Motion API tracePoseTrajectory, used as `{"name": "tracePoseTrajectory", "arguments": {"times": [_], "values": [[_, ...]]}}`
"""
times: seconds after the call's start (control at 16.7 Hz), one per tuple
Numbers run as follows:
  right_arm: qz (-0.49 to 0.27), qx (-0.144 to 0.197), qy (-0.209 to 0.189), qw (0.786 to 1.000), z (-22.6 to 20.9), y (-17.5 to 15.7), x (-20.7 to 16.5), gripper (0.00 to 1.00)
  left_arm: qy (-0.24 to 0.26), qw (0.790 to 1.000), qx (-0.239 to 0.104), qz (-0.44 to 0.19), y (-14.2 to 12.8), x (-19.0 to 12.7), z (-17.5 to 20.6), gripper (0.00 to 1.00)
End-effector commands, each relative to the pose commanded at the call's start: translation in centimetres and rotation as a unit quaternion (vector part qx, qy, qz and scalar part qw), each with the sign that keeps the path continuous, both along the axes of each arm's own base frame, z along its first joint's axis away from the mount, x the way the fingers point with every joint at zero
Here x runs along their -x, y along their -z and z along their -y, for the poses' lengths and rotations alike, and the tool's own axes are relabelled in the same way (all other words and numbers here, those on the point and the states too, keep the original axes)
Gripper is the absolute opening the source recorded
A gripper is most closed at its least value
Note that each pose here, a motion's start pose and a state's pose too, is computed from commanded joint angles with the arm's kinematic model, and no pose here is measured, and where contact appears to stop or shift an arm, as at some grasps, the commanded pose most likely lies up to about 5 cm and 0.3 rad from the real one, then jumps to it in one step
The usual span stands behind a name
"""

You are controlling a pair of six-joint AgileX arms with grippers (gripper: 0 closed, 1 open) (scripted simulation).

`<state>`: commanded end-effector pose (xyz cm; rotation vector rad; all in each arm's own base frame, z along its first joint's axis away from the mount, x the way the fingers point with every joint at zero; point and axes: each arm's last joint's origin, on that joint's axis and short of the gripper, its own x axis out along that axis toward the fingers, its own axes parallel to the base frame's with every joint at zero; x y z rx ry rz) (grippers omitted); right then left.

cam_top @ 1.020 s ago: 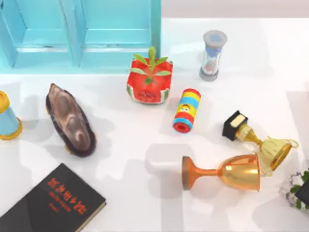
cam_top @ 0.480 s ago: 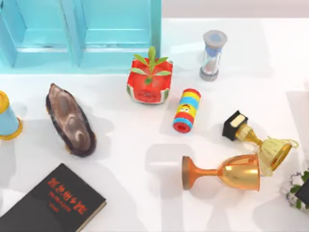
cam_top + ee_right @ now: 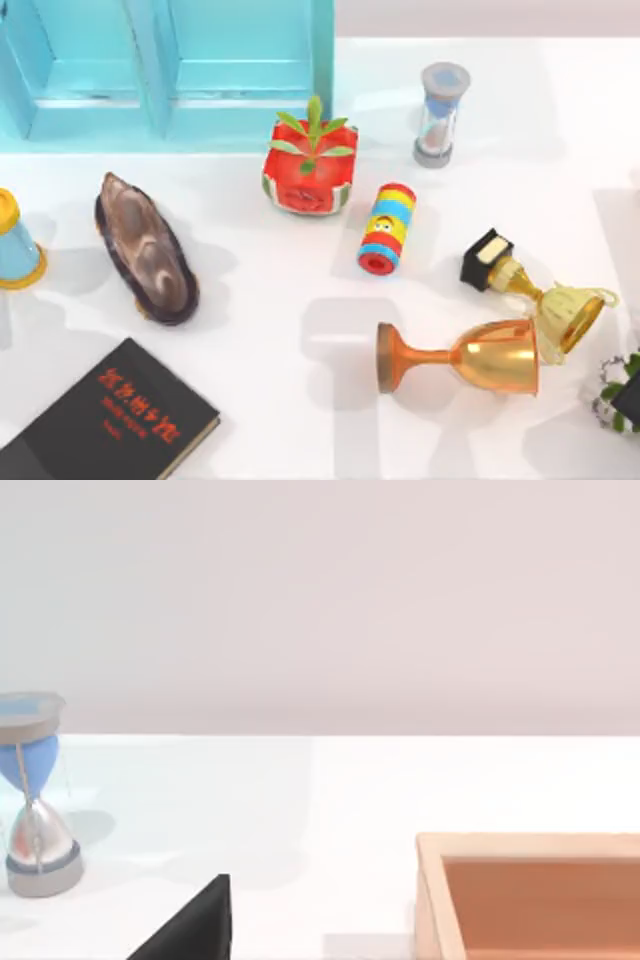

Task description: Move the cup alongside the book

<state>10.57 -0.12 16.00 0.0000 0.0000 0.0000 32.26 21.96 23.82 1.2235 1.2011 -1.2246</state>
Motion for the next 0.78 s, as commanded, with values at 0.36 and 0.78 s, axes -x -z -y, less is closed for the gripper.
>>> {"name": "tracePoseTrajectory", "arguments": {"times": [0.36,0.78], "values": [[0.000,0.000,0.000,1.000,0.0,0.0,0.0,1.00,0.001,1.000,0.000,-0.001,0.5,-0.1,0.1,1.00],[0.000,0.000,0.000,1.000,0.0,0.0,0.0,1.00,0.000,1.000,-0.003,0.004,8.3,-0.3,-0.2,1.00]]}}
